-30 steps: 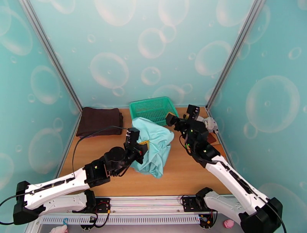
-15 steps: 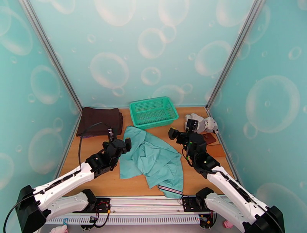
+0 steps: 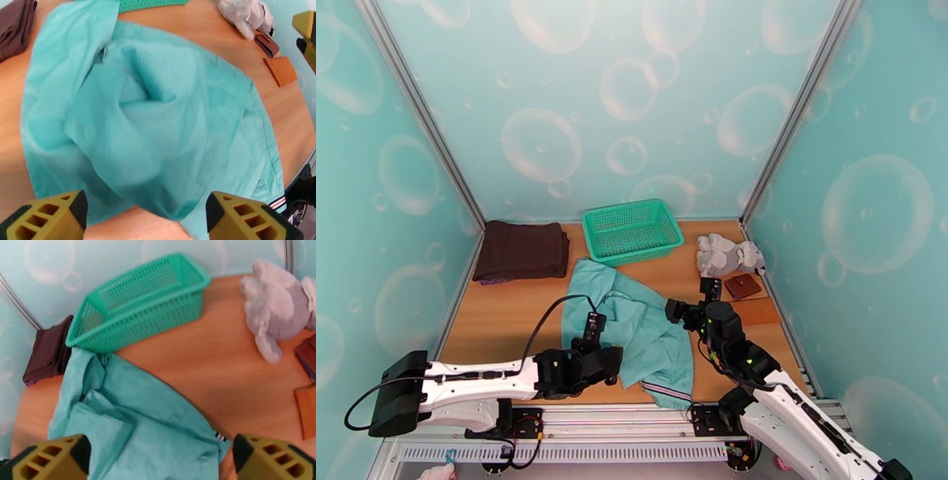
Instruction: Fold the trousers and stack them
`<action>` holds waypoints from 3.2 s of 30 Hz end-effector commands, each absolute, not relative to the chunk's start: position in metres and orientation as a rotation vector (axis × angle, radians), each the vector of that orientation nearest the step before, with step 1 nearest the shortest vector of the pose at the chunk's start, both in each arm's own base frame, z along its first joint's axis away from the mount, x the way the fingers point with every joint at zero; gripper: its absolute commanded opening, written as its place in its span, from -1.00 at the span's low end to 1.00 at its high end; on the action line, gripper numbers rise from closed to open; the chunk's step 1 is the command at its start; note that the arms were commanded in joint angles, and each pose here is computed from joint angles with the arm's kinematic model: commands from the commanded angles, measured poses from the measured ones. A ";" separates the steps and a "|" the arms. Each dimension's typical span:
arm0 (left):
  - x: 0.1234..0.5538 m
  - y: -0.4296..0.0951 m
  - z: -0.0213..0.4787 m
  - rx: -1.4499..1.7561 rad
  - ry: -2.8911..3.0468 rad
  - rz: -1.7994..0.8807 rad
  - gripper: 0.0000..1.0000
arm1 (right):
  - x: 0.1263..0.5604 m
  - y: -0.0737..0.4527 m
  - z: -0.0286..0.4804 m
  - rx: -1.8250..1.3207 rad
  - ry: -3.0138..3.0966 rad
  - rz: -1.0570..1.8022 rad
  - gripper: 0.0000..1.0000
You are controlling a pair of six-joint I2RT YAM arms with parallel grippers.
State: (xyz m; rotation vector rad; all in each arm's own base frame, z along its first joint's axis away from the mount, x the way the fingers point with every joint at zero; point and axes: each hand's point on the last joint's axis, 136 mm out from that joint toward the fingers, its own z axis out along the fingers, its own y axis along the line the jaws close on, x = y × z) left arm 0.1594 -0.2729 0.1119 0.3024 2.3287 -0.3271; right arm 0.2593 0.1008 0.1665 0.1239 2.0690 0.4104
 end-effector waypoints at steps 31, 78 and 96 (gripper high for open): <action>0.209 -0.120 0.333 -0.395 1.678 -0.531 -1.00 | 0.234 0.145 0.139 0.031 2.113 0.634 0.99; 0.216 0.000 0.393 -0.520 1.523 0.052 -1.00 | 0.176 0.224 0.105 -0.160 2.286 0.383 0.99; 0.232 -0.032 0.364 -0.423 1.590 -0.081 -1.00 | 0.244 0.178 0.007 -0.028 2.665 0.149 0.99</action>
